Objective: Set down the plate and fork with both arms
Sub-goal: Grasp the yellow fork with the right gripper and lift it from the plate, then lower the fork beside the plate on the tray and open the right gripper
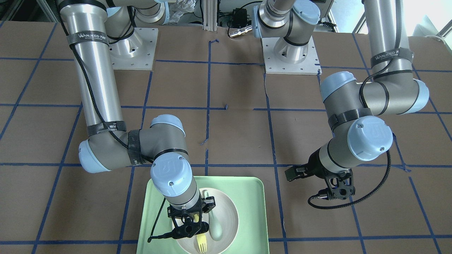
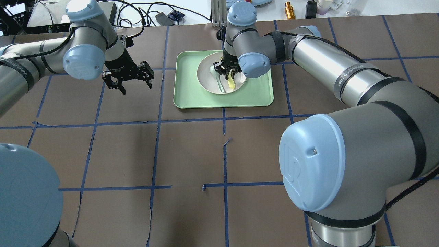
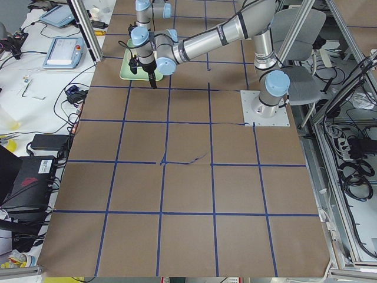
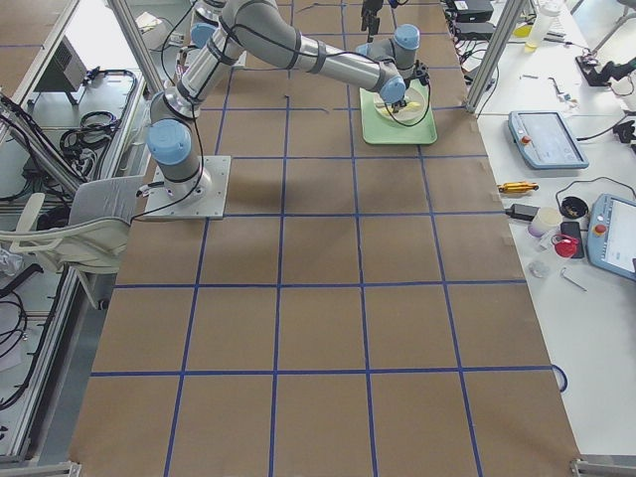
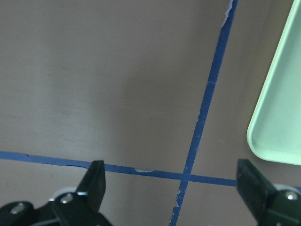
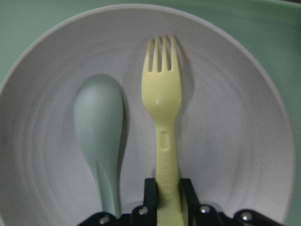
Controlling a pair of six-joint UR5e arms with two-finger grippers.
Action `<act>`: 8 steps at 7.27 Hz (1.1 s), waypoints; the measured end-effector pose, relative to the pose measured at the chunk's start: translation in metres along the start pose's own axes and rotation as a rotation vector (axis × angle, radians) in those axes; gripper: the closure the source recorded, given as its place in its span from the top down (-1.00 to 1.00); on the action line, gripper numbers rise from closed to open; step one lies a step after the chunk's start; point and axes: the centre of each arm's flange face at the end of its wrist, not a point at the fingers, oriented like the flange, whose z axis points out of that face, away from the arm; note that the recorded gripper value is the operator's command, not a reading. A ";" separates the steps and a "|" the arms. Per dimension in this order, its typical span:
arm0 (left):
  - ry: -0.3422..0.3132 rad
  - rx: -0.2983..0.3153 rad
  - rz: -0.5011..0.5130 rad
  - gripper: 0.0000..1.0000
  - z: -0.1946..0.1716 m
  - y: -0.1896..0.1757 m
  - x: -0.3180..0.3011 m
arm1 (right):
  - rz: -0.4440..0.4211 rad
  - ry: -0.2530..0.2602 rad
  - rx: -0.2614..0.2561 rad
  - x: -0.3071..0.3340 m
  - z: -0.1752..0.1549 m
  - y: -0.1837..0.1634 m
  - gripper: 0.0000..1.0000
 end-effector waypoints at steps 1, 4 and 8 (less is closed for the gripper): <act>0.000 0.001 0.000 1.00 0.000 0.000 0.000 | 0.012 -0.001 0.013 -0.001 -0.012 -0.001 -1.00; -0.001 0.009 -0.002 1.00 -0.002 0.000 -0.001 | 0.046 0.006 0.064 0.002 -0.057 -0.003 -1.00; 0.002 0.028 -0.006 1.00 -0.006 0.001 0.000 | 0.078 0.047 -0.014 0.093 -0.053 0.002 -1.00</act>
